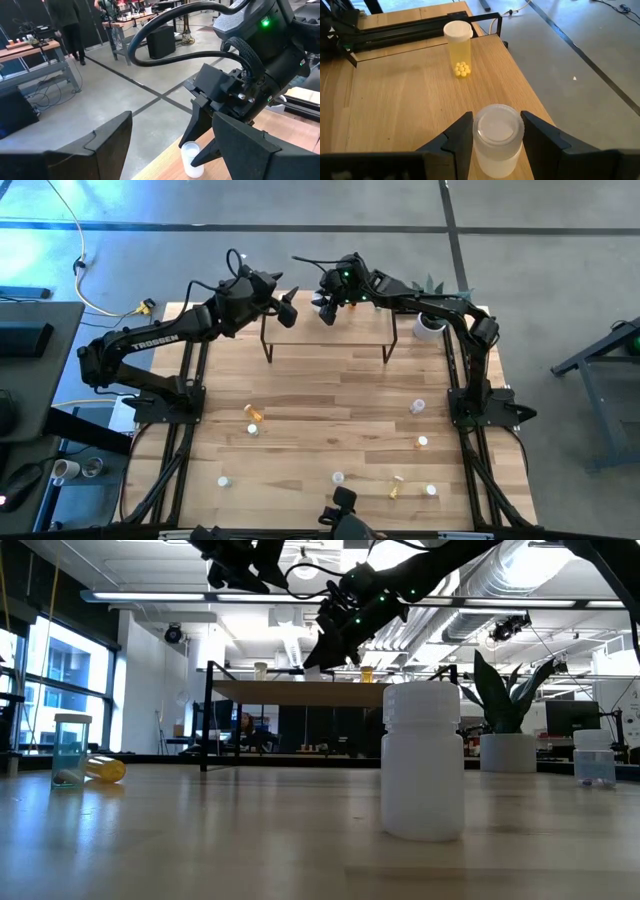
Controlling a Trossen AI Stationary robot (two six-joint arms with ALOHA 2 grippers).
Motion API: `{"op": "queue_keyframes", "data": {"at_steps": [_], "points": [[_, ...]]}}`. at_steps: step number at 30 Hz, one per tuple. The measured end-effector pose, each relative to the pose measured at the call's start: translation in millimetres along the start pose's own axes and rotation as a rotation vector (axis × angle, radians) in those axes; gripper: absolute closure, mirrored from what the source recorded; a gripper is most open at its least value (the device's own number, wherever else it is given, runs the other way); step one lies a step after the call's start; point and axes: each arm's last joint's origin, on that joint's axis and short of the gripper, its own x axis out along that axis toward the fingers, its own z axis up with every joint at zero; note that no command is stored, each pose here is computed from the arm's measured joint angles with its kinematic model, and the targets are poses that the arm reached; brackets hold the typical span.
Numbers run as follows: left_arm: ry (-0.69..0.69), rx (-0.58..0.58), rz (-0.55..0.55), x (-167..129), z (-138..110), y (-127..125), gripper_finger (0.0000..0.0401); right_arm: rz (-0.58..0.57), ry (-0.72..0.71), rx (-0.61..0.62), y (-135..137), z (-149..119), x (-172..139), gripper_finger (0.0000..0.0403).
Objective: Pick and place medicine bottles onto shelf by color
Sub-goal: Put the left white medicine bottle on the shelf, then put the bottom white medicine bottle on the shelf aligned with the other white medicine bottle
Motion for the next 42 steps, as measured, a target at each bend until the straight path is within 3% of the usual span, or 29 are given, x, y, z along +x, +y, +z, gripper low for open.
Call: {"op": "queue_keyframes", "data": {"at_steps": [10, 18, 25, 34, 42], "points": [[0.0, 0.0, 0.0, 0, 0, 0, 0.0135, -0.001, 0.001, 0.0, 0, 0, 0, 0.0258], [0.0, 0.0, -0.001, 0, 0, 0, 0.0135, -0.029, 0.012, 0.009, -1, -1, 0, 0.0202], [0.0, 0.0, -0.001, 0, 0, 0, 0.0135, -0.033, 0.008, 0.01, -2, 1, -2, 0.019], [0.048, 0.024, -0.004, -1, -5, 0, 0.0135, -0.03, 0.025, 0.014, -3, 29, -20, 0.019], [0.066, 0.014, -0.055, -24, -1, -4, 0.0135, -0.003, 0.06, 0.009, 3, 65, -54, 0.0189]]}}
